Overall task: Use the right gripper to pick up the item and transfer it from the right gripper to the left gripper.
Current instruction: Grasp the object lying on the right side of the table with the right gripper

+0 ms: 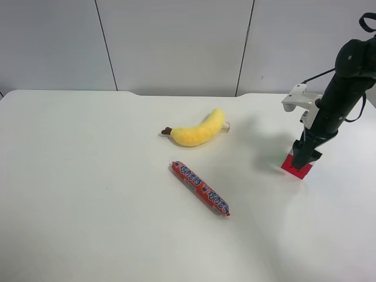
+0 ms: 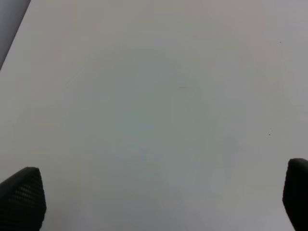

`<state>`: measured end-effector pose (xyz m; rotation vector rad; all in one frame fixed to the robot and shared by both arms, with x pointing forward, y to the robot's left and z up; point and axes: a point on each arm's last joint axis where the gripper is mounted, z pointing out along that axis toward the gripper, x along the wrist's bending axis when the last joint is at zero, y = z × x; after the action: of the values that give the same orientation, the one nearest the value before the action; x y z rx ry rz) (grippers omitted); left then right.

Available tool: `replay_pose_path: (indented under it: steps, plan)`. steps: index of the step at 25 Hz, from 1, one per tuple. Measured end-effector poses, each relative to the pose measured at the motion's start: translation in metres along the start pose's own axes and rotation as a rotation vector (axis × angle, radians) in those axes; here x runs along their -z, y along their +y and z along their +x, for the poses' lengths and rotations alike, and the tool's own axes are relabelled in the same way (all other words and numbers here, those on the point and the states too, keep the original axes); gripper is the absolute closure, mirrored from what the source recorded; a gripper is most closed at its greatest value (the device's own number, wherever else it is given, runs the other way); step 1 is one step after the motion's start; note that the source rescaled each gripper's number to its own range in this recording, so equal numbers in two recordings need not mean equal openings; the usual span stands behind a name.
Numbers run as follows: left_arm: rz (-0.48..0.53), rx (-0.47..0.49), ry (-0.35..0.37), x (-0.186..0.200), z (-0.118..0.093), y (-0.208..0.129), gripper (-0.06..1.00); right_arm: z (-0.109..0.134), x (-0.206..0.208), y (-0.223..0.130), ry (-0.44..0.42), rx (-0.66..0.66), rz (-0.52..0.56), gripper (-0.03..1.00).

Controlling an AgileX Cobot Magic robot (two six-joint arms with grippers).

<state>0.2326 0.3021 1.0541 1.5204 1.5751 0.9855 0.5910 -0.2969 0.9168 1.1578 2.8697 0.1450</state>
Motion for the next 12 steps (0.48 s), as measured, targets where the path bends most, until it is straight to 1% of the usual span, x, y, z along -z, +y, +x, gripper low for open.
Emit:
replay_pose_path:
  steps: [2,4,6,12]
  plan:
    - [0.0,0.0,0.0,0.0,0.0,0.0,-0.05,0.0003,0.0,0.0,0.004,-0.002,0.0,0.48]
    - [0.0,0.0,0.0,0.0,0.0,0.0,-0.05,0.0004,-0.0003,0.0001,0.005,-0.003,0.0,0.57]
    - [0.0,0.0,0.0,0.0,0.0,0.0,-0.05,0.0004,-0.0003,0.0,0.005,-0.003,0.0,0.6]
    - [0.0,0.0,0.001,0.0,0.0001,0.0,-0.05,0.0008,-0.0003,0.0005,0.009,-0.009,-0.005,0.62]
